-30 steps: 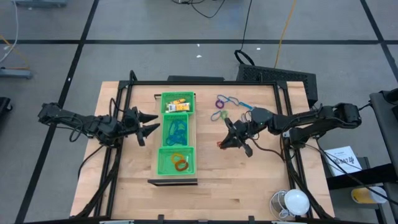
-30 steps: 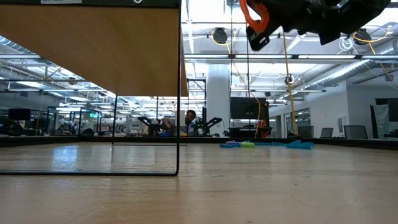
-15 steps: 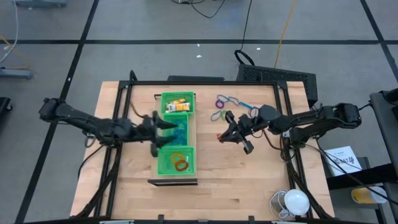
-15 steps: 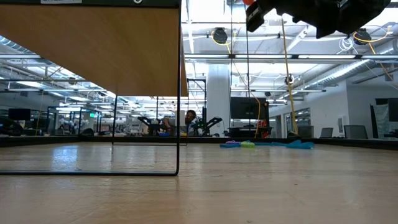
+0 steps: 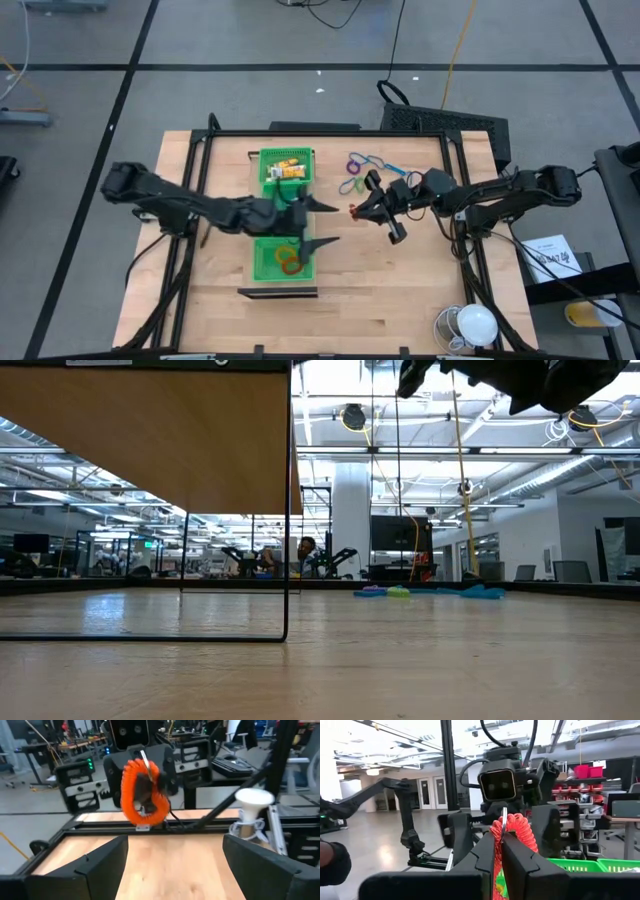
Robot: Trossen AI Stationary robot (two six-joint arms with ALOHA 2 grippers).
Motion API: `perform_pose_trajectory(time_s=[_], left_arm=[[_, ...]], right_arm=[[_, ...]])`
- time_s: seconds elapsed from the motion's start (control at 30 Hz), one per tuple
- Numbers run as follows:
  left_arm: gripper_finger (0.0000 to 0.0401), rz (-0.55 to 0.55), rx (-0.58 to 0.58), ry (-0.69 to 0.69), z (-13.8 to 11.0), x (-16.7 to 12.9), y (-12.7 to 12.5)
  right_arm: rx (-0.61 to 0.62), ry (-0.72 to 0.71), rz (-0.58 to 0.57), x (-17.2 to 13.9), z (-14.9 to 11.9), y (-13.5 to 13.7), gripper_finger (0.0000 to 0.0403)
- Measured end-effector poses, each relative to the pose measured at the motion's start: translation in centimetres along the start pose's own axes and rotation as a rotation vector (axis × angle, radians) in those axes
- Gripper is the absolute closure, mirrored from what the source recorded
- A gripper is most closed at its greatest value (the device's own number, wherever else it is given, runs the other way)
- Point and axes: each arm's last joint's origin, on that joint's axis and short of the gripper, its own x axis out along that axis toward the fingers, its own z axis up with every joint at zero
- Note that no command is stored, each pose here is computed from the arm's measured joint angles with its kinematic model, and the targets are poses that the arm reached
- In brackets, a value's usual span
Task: Pick & Place Office Desk Supplies
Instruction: Put the orange spring rubber band into the bottom green bin on the shelf
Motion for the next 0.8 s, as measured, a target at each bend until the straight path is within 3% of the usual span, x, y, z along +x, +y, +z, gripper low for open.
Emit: perform_pose_trajectory(time_s=[0.3, 0.53, 0.67, 0.8], left_arm=[[0.0074, 0.066, -0.022, -0.013, 0.3, 4.0, 1.5], [0.0076, 0.087, -0.031, -0.038, 0.1, 4.8, 2.3], [0.0098, 0.088, -0.028, -0.033, 0.1, 4.8, 2.4], [0.0147, 0.083, -0.008, -0.031, 0.1, 4.8, 2.2]], right_arm=[[-0.014, 0.012, 0.018, 0.2, -0.2, 0.4, 0.0389], [-0.032, 0.016, 0.030, 0.3, -0.3, 0.8, 0.0389], [-0.029, 0.024, 0.026, 0.3, -0.4, 0.8, 0.0389], [-0.027, 0.030, 0.024, 0.3, -0.4, 0.7, 0.0389]])
